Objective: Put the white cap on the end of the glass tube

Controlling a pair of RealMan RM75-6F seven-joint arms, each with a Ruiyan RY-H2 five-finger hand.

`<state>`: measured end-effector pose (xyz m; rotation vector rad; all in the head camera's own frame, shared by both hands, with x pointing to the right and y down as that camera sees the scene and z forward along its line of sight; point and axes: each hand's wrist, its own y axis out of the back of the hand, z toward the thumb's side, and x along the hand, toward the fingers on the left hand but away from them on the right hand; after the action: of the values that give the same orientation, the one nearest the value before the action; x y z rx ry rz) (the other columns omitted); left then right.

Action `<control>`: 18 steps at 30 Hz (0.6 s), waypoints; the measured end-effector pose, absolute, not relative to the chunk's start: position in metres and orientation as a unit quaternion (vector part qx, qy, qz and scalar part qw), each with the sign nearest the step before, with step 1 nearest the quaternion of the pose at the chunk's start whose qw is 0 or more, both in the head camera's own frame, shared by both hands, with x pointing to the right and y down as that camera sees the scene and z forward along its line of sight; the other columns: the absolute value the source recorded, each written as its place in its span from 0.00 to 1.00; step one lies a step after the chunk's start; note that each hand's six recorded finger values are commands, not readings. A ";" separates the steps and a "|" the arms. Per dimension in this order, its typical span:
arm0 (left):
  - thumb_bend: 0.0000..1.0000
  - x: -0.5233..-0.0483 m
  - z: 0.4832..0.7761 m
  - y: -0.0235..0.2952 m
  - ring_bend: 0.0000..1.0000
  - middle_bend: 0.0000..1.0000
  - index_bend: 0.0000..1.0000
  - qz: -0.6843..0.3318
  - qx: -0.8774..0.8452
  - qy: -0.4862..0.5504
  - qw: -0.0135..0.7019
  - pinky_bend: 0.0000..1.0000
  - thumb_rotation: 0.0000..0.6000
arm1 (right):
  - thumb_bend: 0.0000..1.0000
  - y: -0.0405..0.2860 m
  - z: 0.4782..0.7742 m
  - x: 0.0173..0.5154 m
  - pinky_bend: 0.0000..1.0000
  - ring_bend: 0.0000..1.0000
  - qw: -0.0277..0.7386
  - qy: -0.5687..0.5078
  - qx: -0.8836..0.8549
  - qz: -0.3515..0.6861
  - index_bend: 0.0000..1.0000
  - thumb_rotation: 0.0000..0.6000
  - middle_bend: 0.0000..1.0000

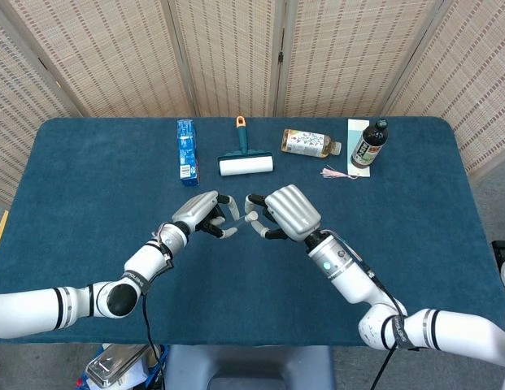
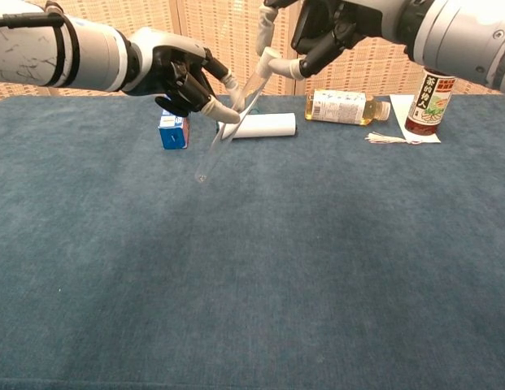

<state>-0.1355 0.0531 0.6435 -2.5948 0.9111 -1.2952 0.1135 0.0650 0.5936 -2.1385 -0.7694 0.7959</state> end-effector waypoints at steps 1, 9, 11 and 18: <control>0.47 -0.135 0.644 0.053 1.00 1.00 0.69 -0.426 -0.853 0.299 0.051 1.00 1.00 | 0.44 0.065 0.594 0.114 1.00 1.00 0.359 -0.298 -0.829 0.309 0.83 1.00 1.00; 0.47 -0.136 0.645 0.053 1.00 1.00 0.69 -0.427 -0.852 0.298 0.051 1.00 1.00 | 0.44 0.065 0.595 0.114 1.00 1.00 0.357 -0.298 -0.829 0.310 0.83 1.00 1.00; 0.47 -0.136 0.645 0.054 1.00 1.00 0.69 -0.428 -0.852 0.298 0.051 1.00 1.00 | 0.44 0.064 0.595 0.114 1.00 1.00 0.356 -0.299 -0.829 0.310 0.83 1.00 1.00; 0.47 -0.138 0.647 0.054 1.00 1.00 0.69 -0.430 -0.851 0.298 0.050 1.00 1.00 | 0.25 0.064 0.596 0.116 1.00 1.00 0.354 -0.300 -0.829 0.313 0.74 1.00 1.00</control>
<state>-0.1382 0.0539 0.6475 -2.5914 0.9068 -1.3110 0.1156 0.0642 0.5960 -2.1429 -0.7761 0.8084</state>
